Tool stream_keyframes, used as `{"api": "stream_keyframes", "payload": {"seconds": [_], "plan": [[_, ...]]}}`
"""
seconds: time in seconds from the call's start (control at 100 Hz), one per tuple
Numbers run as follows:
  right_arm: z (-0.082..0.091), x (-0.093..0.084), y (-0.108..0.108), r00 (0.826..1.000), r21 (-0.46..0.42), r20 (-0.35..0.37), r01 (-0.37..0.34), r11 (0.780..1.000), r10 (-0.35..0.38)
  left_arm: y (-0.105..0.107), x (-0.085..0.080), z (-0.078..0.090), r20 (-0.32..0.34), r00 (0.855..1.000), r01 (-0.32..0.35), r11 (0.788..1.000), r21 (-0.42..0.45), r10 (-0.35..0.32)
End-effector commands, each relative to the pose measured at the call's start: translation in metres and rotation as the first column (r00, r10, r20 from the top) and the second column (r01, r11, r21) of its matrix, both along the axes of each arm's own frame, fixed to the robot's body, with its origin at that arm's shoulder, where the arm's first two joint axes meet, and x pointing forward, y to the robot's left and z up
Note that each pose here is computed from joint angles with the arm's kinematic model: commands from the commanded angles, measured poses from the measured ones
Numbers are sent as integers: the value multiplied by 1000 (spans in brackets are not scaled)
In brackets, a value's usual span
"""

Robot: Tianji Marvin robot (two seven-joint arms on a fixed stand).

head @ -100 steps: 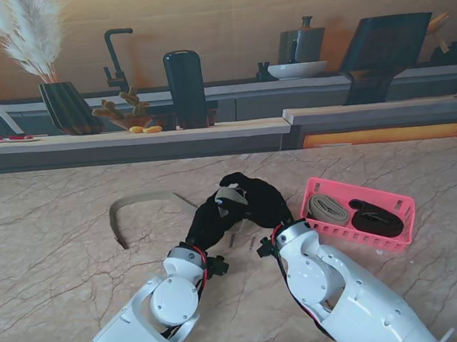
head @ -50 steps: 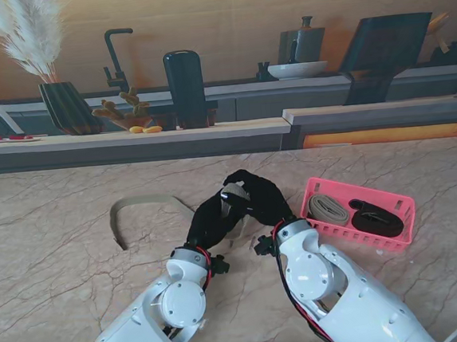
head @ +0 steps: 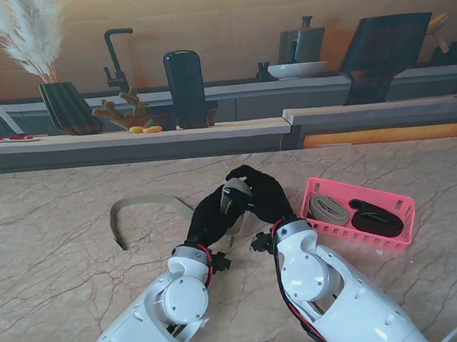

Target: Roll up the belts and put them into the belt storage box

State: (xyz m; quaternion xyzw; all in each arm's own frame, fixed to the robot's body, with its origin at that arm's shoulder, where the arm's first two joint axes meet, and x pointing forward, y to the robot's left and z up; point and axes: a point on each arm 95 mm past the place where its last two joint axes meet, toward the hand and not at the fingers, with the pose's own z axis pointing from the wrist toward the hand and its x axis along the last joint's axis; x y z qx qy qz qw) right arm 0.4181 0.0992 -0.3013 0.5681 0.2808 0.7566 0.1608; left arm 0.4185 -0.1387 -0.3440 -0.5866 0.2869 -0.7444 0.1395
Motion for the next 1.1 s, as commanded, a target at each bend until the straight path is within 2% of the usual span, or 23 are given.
{"api": "stream_keyframes", "payload": {"seconds": [0.0,0.2,0.38,0.62,0.78,1.09], "plan": [[13,-5,18,998,43,46,-41,998,39,-5,-3,-5,-35,999,16,1000,6,-15],[15,-5,14,996,19,82,-42,999,40,1,-5,-6,-91,995,38,998,-57,-43],[16,-3,11,995,-7,88,-49,999,50,8,-6,-4,-107,987,111,990,-83,-119],[15,0,10,992,-27,94,-80,996,82,14,-6,-1,-113,979,169,985,-33,-172],[14,1,9,989,-60,109,-91,994,97,14,-6,-2,-126,976,176,983,-45,-180],[13,3,9,988,-72,103,-104,992,111,20,-5,0,-130,960,248,969,-7,-247]]}}
